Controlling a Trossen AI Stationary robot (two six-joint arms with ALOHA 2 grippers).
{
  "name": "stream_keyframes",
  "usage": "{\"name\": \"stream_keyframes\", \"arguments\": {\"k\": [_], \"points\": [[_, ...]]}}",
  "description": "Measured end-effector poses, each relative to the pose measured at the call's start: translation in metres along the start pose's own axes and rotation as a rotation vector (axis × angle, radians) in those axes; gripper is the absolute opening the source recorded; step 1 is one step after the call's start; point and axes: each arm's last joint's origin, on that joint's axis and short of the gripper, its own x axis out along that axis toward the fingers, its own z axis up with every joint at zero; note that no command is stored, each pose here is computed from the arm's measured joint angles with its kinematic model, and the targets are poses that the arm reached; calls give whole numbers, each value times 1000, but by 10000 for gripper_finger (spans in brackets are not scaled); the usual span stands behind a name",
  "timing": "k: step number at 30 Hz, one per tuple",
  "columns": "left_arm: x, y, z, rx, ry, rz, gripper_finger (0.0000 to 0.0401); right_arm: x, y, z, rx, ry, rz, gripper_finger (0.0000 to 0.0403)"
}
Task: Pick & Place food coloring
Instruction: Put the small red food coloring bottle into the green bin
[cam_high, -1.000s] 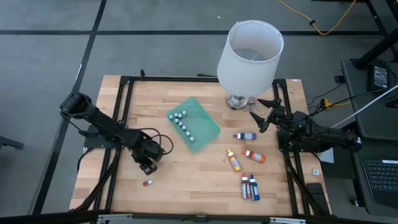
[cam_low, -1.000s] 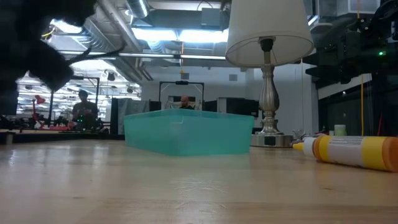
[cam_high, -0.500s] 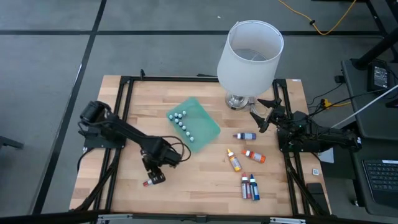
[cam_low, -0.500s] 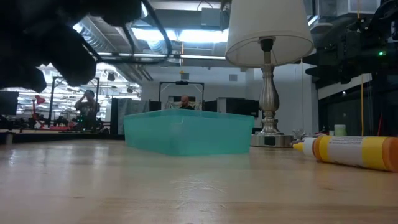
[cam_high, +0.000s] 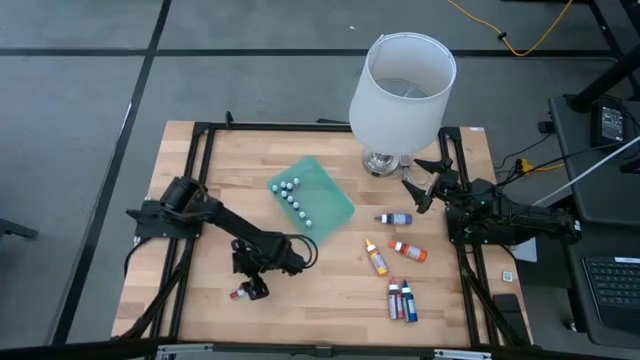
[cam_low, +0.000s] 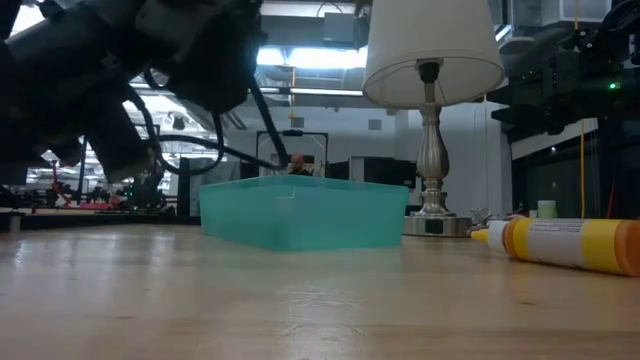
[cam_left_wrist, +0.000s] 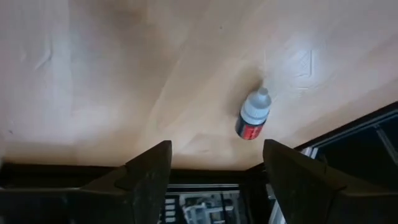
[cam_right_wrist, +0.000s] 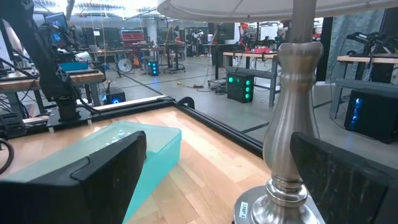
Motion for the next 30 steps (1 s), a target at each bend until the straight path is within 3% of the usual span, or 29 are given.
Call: {"name": "stream_keyframes", "arguments": {"k": [11,21,30], "points": [[-1,-24,16,31,14,6,246,0,0,0,0,0,0,397],[16,-32,13,16,52,77,246,0,0,0,0,0,0,397],[21,-35,15,-14,35,73,246,0,0,0,0,0,0,397]]}}
